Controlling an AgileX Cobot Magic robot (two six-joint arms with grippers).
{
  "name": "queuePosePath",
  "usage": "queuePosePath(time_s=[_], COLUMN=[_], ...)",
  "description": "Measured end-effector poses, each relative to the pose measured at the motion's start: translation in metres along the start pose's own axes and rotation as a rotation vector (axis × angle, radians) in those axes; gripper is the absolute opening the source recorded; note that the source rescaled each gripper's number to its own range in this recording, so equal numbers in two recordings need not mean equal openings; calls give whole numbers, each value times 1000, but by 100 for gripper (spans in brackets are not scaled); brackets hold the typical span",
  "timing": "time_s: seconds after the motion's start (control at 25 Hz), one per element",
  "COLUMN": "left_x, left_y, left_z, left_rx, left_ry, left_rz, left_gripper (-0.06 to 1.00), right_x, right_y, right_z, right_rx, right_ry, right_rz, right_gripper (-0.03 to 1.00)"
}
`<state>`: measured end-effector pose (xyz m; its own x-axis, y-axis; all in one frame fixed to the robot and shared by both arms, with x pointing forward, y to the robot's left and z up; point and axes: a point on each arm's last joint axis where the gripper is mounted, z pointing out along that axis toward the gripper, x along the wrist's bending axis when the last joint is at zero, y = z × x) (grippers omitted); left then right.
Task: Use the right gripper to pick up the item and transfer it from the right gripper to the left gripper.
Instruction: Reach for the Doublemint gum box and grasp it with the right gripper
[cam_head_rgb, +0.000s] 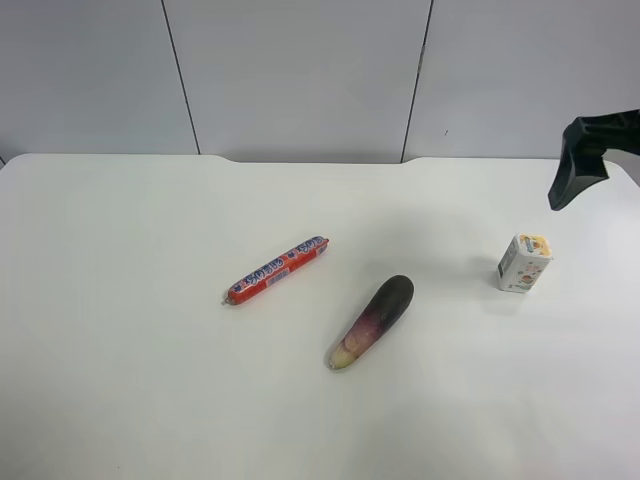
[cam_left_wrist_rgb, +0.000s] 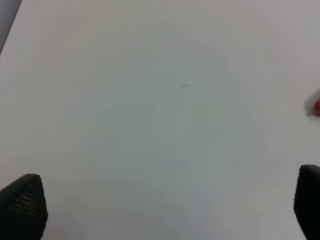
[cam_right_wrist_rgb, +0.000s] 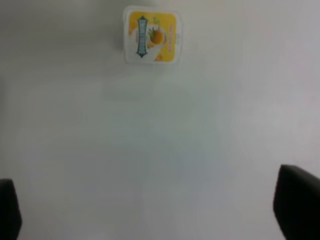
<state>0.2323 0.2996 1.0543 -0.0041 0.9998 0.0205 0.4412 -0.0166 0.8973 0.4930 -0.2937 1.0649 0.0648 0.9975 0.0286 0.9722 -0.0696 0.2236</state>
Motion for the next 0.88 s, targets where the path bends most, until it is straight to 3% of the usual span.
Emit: queuePosePath(time_s=[0.4,0.88], left_x=[0,0], left_y=[0,0], left_z=[0,0], left_rx=[0,0], left_ry=[0,0], left_rz=[0,0], left_gripper=[100,100], right_x=[-2,-1], right_y=[31,47], right_z=[63,122], right_rx=[91,114], right_ry=[-49,-47], right_rz=[-25,-30], right_gripper=[100,100])
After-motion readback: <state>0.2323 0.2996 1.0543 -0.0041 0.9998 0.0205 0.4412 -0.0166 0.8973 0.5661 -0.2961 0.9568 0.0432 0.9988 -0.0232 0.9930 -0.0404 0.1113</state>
